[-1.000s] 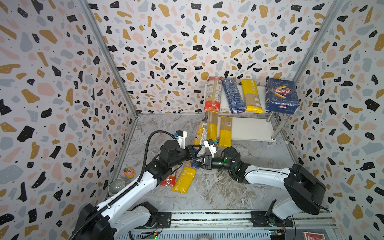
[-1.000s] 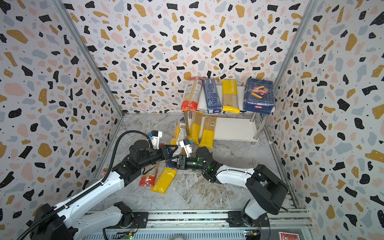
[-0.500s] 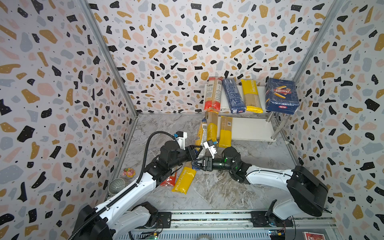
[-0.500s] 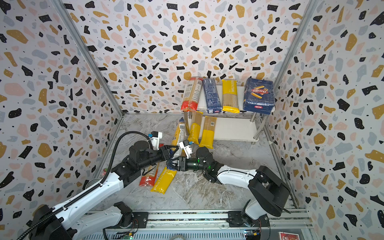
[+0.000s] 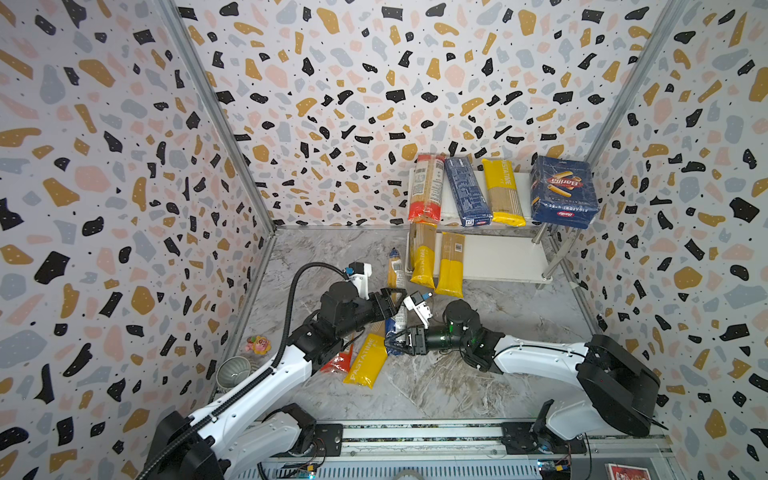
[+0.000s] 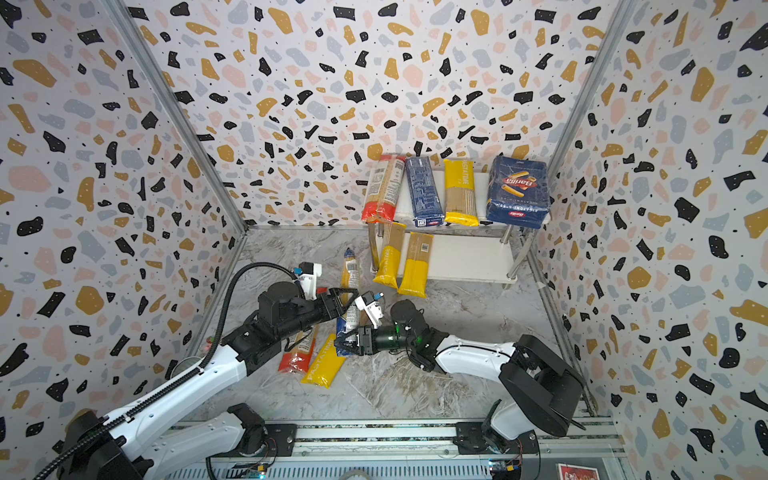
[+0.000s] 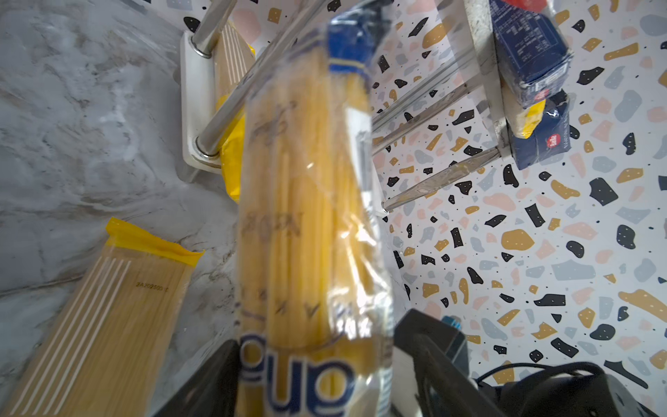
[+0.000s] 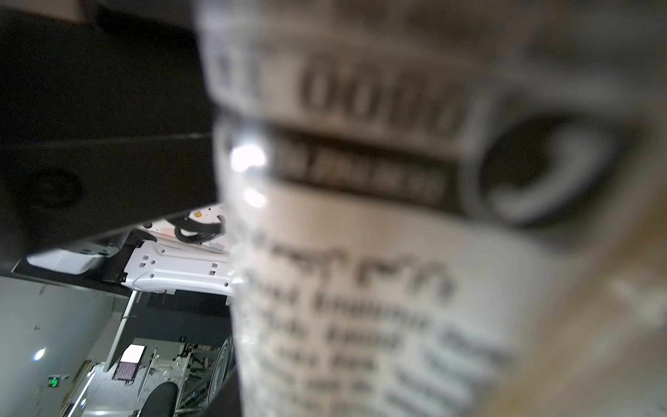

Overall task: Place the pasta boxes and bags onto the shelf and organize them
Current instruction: 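Grasp the ankara bag with the right gripper and open the left gripper, then carry the ankara bag to the lower shelf while the left gripper draws back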

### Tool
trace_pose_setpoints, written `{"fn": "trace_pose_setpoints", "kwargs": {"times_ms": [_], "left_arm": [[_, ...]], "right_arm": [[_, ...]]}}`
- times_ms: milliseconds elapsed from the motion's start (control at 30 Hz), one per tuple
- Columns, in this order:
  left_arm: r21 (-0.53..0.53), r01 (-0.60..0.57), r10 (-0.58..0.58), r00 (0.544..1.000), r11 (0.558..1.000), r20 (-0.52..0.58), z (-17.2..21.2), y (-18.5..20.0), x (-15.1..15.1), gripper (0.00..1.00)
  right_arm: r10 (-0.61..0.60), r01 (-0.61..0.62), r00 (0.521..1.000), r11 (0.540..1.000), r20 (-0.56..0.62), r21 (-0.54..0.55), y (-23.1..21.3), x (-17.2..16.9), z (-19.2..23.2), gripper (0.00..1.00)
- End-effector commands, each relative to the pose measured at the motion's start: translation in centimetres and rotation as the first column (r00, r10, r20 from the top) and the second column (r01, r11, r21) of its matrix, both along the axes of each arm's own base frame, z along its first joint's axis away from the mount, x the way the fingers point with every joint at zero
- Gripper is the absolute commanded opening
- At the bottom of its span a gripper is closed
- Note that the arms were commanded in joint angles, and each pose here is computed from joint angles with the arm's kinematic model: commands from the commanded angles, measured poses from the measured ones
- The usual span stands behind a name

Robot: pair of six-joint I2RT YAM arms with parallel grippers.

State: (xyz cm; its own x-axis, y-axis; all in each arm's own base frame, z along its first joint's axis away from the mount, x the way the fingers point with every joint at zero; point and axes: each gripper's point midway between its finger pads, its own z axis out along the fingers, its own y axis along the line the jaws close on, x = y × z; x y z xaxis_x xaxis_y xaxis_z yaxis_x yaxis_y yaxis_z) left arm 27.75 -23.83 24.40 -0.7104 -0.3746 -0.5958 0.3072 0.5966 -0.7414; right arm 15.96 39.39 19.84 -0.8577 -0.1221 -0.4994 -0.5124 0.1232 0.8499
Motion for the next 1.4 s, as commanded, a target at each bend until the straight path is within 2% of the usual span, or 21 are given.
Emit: {"fn": "trace_pose_setpoints", "kwargs": {"times_ms": [0,433,633,800,867,1133,1233,1367], "left_arm": [[-0.036,0.020,-0.017,0.996,0.999,0.087,2.5,-0.6,0.3,0.77],[0.044,-0.050,0.044,0.993,0.998,0.112,2.6,1.1,0.6,0.93],[0.079,-0.086,0.076,0.989,0.993,0.124,2.6,2.6,0.5,0.94],[0.115,-0.127,0.111,0.985,0.985,0.129,2.0,4.5,0.1,0.94],[0.122,-0.136,0.120,0.984,0.983,0.130,1.7,5.0,-0.2,0.95],[0.147,-0.127,0.109,0.987,0.981,0.122,0.4,5.3,-0.6,0.95],[0.155,-0.112,0.093,0.988,0.982,0.127,0.4,5.2,-0.8,0.99],[0.168,-0.109,0.087,0.987,0.980,0.135,0.1,5.5,-1.2,1.00]], "right_arm": [[0.053,-0.081,0.986,0.982,0.160,0.170,-0.3,-1.4,5.8,0.00],[0.016,-0.035,0.993,0.986,0.116,0.164,-2.9,-0.3,4.9,0.00],[-0.030,0.011,0.992,0.988,0.124,0.153,-4.9,0.6,5.2,0.00],[-0.099,0.090,0.987,0.993,0.126,0.075,-7.5,2.2,4.6,0.00],[-0.147,0.148,0.981,0.989,0.126,0.002,-9.0,3.3,3.9,0.00],[-0.326,0.347,0.934,0.927,0.149,-0.144,-15.1,7.5,2.4,0.00],[-0.383,0.414,0.906,0.889,0.181,-0.194,-16.6,9.5,1.8,0.00],[-0.439,0.490,0.868,0.831,0.232,-0.262,-18.2,12.4,1.2,0.00]]}}
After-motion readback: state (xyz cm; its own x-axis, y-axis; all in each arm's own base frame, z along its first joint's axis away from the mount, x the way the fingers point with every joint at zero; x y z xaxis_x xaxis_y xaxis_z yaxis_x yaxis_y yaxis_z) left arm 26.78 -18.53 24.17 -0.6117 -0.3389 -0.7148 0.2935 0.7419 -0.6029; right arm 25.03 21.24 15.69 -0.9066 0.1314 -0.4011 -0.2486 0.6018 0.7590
